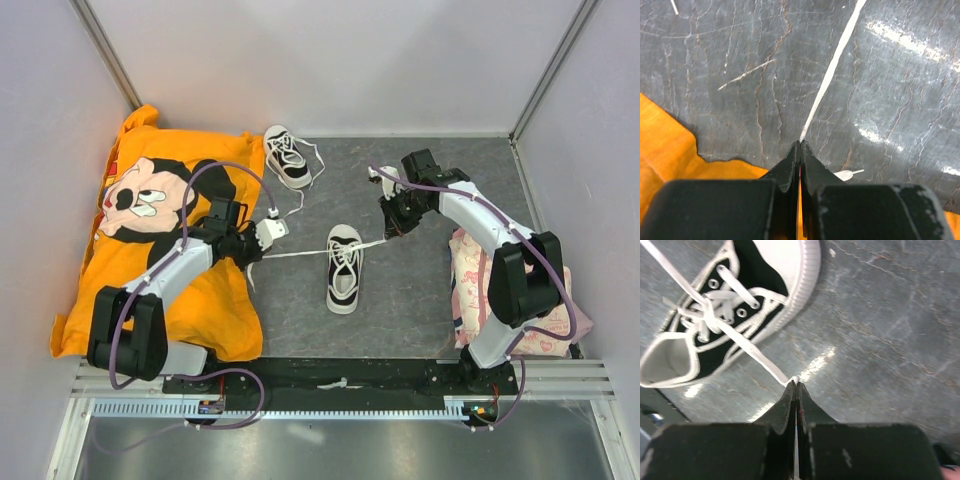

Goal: Tie the shoes

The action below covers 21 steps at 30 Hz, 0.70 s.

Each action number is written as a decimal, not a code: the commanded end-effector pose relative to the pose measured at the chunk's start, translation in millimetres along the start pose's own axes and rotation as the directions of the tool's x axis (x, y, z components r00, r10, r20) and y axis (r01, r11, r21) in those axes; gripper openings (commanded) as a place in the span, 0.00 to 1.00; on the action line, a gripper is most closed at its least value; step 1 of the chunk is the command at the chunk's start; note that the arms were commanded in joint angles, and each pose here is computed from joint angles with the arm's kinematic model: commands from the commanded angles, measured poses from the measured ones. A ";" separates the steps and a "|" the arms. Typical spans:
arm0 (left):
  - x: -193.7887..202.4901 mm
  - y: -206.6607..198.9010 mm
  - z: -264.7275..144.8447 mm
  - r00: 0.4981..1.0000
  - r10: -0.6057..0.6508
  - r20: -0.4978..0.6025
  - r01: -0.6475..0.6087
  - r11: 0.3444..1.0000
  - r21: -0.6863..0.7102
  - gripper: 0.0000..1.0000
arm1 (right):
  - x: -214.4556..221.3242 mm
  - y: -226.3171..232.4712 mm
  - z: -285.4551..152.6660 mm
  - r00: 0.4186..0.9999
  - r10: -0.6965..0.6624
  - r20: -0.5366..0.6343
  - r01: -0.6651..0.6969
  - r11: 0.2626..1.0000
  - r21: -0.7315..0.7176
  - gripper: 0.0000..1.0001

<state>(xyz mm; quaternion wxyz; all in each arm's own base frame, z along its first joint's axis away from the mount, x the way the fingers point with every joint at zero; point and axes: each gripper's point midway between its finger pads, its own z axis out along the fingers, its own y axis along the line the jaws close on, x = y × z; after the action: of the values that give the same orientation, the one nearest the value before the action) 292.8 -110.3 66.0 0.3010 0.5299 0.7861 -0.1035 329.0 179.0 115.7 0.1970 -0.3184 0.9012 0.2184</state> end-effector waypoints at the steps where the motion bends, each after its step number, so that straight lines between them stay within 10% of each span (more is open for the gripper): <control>1: 4.1 0.2 -9.1 0.998 0.055 -0.011 -0.055 0.998 -0.016 0.02 | -15.5 -18.7 -22.5 0.990 -0.144 0.016 0.140 0.982 0.126 0.00; 21: -2.6 6.1 -4.4 0.999 0.053 0.000 -0.053 0.999 -0.002 0.02 | -60.8 -8.1 -60.3 0.810 -0.586 -0.008 0.521 0.714 0.467 0.00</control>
<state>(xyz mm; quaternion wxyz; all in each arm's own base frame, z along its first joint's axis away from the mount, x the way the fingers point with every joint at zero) 288.7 -107.0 62.6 0.2936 0.5403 0.7820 -0.1016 346.6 174.9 159.1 0.3131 -0.4915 0.8116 0.0410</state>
